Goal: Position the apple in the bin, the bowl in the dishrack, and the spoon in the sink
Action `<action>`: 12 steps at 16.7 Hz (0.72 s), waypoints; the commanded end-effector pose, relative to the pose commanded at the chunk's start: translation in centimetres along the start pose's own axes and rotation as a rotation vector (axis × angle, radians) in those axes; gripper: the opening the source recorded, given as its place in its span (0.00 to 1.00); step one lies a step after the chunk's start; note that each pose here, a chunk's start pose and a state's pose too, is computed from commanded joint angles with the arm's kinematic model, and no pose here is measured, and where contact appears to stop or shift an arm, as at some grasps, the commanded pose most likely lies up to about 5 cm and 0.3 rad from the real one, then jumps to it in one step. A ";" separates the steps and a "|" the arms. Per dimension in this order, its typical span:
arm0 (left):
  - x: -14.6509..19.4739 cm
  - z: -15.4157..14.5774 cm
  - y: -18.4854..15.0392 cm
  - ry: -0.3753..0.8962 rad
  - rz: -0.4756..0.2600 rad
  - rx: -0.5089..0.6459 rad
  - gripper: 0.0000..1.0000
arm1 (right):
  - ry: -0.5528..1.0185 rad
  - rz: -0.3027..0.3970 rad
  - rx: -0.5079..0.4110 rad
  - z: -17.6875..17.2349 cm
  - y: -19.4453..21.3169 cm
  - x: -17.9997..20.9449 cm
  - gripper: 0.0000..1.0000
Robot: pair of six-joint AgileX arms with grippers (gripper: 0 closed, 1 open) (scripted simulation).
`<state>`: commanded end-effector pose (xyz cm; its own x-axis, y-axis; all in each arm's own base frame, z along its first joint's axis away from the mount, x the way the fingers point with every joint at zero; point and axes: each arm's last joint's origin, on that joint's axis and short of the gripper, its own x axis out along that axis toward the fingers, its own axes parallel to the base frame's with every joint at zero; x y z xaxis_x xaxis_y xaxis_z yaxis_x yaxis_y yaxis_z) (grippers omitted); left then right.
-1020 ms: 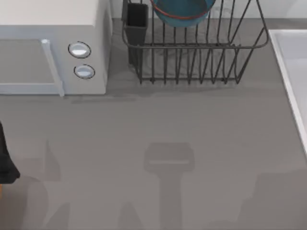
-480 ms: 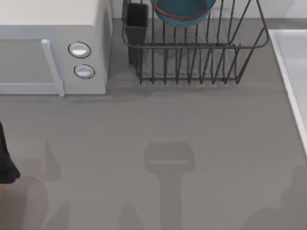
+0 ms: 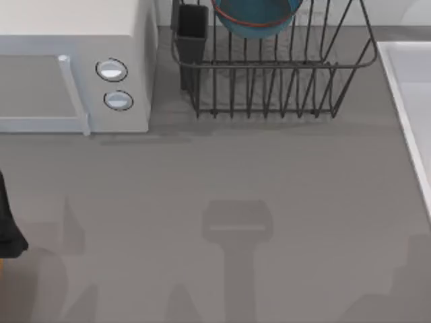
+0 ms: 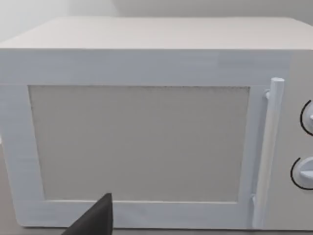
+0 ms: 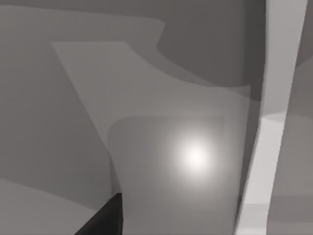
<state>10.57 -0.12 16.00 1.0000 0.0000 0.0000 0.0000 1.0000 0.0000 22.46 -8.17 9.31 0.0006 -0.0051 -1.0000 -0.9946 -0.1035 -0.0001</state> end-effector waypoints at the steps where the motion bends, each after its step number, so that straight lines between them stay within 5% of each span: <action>1: 0.0 0.0 0.0 0.000 0.000 0.000 1.00 | 0.000 0.000 0.000 0.0 0.0 0.0 0.77; 11: 0.0 0.0 0.0 0.000 0.000 0.000 1.00 | 0.000 0.000 0.000 0.0 0.0 0.0 0.02; 12: 0.0 0.0 0.0 0.000 0.000 0.000 1.00 | 0.000 0.000 0.000 0.0 0.0 0.0 0.00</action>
<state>10.57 -0.12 16.00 1.0000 0.0000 0.0000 0.0000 1.0000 0.0000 22.46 -8.17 9.31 0.0006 -0.0051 -1.0000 -0.9946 -0.1035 -0.0001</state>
